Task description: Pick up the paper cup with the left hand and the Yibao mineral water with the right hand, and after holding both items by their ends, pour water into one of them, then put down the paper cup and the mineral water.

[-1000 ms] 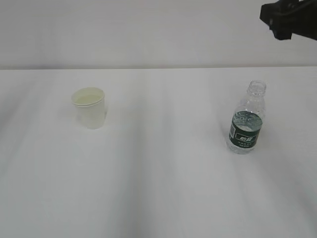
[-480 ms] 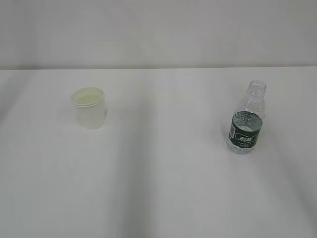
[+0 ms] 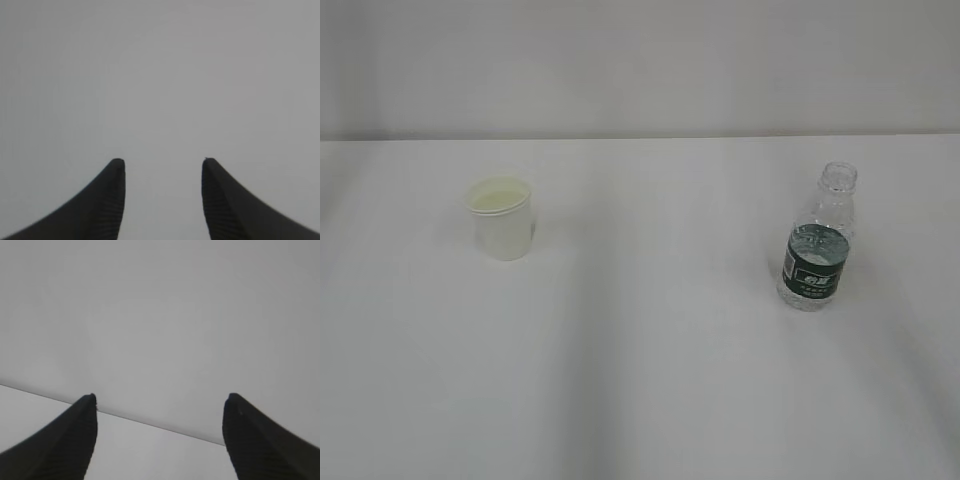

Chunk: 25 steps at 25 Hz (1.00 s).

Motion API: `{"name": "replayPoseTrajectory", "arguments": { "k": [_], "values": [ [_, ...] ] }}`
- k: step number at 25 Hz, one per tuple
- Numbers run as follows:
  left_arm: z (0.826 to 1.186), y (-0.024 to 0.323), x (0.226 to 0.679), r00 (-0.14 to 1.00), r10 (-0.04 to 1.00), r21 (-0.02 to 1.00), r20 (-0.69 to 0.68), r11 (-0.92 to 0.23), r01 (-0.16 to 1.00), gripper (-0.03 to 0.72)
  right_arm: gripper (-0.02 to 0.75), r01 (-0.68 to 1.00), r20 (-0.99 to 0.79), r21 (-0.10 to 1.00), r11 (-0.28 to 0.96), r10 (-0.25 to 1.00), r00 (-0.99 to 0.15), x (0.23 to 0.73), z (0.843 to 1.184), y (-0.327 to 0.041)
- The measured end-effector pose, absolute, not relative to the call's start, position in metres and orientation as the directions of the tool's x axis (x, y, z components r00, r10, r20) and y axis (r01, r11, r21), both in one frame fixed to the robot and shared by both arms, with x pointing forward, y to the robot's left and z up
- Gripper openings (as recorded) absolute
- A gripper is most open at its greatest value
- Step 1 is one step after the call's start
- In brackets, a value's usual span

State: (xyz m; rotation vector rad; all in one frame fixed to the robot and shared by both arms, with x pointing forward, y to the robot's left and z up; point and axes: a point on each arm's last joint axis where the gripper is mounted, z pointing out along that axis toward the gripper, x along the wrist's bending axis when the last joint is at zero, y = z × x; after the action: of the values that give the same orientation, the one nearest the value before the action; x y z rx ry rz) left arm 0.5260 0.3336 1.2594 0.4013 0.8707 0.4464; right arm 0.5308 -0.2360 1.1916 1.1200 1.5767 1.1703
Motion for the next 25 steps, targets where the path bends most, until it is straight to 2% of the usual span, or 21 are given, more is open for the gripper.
{"name": "replayPoseTrajectory", "arguments": {
  "k": [5, 9, 13, 16, 25],
  "values": [
    [1.269, 0.335, 0.523, 0.605, 0.421, 0.408, -0.676, 0.897, -0.168, 0.358, 0.591, 0.165, -0.158, 0.967, 0.196, 0.963, -0.219, 0.525, 1.224, -0.239],
    [1.271, 0.338, 0.522, 0.614, 0.372, 0.35, -0.696, 0.923, -0.163, 0.358, 0.591, 0.181, -0.207, 0.956, 0.23, 0.968, -0.138, 0.518, 1.25, -0.249],
    [1.276, 0.344, 0.517, 0.64, 0.281, 0.227, -0.716, 0.959, -0.167, 0.358, 0.591, 0.188, -0.231, 0.954, 0.235, 0.972, -0.044, 0.509, 1.272, -0.26],
    [1.277, 0.35, 0.516, 0.655, 0.212, 0.137, -0.725, 0.977, -0.165, 0.358, 0.591, 0.176, -0.222, 0.959, 0.222, 0.975, -0.021, 0.503, 1.281, -0.263],
    [1.287, 0.35, 0.502, 0.668, 0.188, 0.097, -0.72, 0.98, -0.171, 0.356, 0.591, 0.168, -0.183, 0.971, 0.167, 0.98, 0.081, 0.466, 1.3, -0.279]
  ]
}}
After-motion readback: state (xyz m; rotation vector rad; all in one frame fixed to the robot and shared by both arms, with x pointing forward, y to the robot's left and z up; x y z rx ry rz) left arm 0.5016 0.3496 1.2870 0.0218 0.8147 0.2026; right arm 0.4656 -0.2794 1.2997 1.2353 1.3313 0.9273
